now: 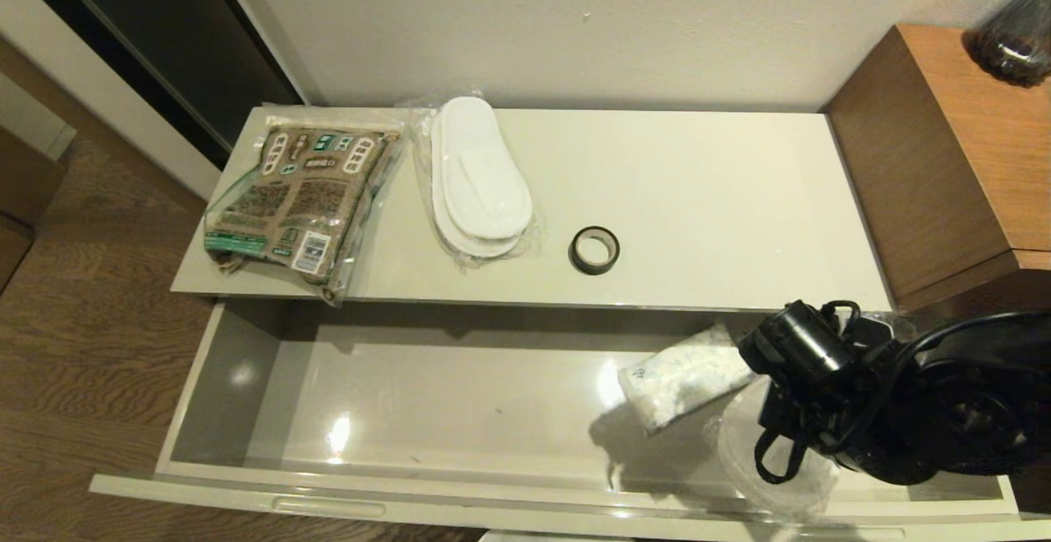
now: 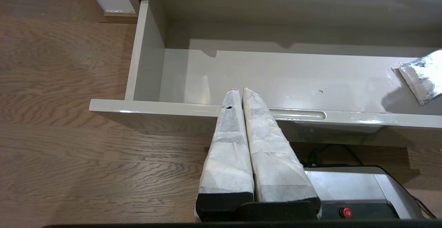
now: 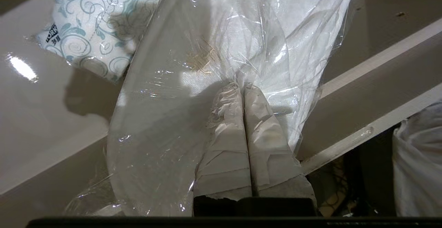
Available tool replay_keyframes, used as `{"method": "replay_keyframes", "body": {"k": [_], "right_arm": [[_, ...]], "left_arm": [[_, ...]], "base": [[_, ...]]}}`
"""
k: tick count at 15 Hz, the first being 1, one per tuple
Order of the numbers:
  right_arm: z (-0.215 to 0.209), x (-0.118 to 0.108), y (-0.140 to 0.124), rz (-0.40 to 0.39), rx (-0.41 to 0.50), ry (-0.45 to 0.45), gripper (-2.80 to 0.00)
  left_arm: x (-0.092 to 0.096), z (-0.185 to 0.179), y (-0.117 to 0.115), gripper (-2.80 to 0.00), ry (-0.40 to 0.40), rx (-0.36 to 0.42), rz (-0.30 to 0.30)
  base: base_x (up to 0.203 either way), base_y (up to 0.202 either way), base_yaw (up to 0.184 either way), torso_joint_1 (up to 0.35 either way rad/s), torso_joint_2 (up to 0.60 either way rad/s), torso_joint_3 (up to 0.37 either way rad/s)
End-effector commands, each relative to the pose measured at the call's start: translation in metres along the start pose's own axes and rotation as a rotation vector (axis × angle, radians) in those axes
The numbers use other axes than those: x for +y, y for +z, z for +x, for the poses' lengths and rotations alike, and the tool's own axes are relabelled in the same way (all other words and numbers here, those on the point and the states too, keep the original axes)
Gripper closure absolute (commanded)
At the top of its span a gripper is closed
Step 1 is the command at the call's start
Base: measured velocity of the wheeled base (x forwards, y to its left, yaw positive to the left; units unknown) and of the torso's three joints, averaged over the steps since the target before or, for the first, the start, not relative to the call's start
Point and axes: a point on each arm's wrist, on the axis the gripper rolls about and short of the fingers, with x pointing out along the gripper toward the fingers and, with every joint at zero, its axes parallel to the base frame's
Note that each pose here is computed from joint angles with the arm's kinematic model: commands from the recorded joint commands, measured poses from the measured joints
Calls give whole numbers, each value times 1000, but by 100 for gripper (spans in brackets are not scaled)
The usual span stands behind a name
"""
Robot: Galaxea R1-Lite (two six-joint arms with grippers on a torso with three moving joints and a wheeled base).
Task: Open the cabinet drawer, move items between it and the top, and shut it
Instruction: Put the disposable slippers in the drawer
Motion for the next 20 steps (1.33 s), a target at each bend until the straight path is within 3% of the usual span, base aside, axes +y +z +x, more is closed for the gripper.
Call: {"method": "replay_keyframes", "body": {"k": [1,5,9,10,16,18,20], "right_arm": [[12,17,11,11,-14,-4,0],[29,33,26,20,-25,-20,0],[41,38,22,-3,-13,-40,0],[42,39,21,-5,-13,-44,-280],[13,26,32,-14,-43,6,-280],[-11,21,33,-32,-29,69,-280],[-53,12,35,-60,-21,187,-280]], "left_arm": [[0,0,0,0,0,-1,0],[0,0,0,0,0,-1,0],[0,0,0,0,0,0,0],[0,0,0,0,0,-1,0],[0,0,0,0,0,-1,0],[0,0,0,0,0,-1,0],[0,0,0,0,0,-1,0]], "base": [[0,0,0,0,0,0],[0,0,0,0,0,0],[0,0,0,0,0,0],[0,0,0,0,0,0],[0,0,0,0,0,0],[0,0,0,0,0,0],[0,0,0,0,0,0]]}}
